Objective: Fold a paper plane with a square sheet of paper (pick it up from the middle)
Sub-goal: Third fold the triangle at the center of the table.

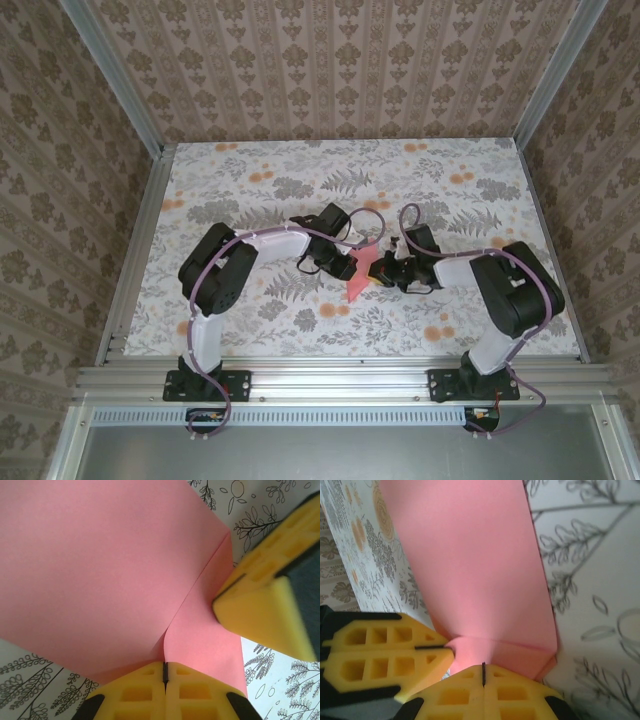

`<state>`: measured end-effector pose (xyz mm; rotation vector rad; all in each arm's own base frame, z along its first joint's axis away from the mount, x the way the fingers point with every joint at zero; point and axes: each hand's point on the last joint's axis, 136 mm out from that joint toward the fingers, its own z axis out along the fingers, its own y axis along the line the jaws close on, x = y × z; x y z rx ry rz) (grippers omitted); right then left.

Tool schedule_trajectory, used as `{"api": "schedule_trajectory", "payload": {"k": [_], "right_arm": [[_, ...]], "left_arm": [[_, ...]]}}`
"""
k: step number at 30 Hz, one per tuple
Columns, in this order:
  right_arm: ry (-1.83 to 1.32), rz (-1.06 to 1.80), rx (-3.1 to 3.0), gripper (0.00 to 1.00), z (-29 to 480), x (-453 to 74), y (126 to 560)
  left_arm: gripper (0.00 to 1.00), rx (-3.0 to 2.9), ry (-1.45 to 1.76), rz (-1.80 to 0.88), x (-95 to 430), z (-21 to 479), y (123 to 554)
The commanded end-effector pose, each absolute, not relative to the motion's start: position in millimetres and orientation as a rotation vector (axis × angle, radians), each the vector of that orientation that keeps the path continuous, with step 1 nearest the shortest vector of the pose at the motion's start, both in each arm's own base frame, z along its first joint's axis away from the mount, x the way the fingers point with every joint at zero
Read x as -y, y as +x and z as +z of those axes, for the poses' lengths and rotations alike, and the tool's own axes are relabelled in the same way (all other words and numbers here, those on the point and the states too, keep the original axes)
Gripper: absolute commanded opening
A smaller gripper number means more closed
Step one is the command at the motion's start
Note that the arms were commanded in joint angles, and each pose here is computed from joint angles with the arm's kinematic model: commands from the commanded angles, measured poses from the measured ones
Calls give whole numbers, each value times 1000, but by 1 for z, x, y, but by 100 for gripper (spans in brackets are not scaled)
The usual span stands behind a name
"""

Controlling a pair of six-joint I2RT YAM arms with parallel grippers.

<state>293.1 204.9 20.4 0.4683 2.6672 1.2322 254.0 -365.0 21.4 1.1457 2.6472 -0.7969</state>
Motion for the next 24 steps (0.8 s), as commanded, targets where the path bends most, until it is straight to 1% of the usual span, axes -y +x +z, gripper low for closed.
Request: {"api": "schedule_trajectory", "payload": {"k": [1,10,15,18,24], "right_arm": [[464,1183,-2698,4,21,-199,280],[421,1218,-2695,4,25,-216,279],[446,1114,-2770,4,-2,-208,271],[451,1117,-2789,4,-11,-209,269],[424,1144,-2747,5,9,-210,270]], "left_arm": [[4,-2729,1170,-710,350,3,244],[4,-2730,1165,-715,351,2,244],[4,-2728,1165,-718,351,3,244],[4,-2730,1166,-714,351,1,244],[4,-2734,1164,-694,348,1,244]]}}
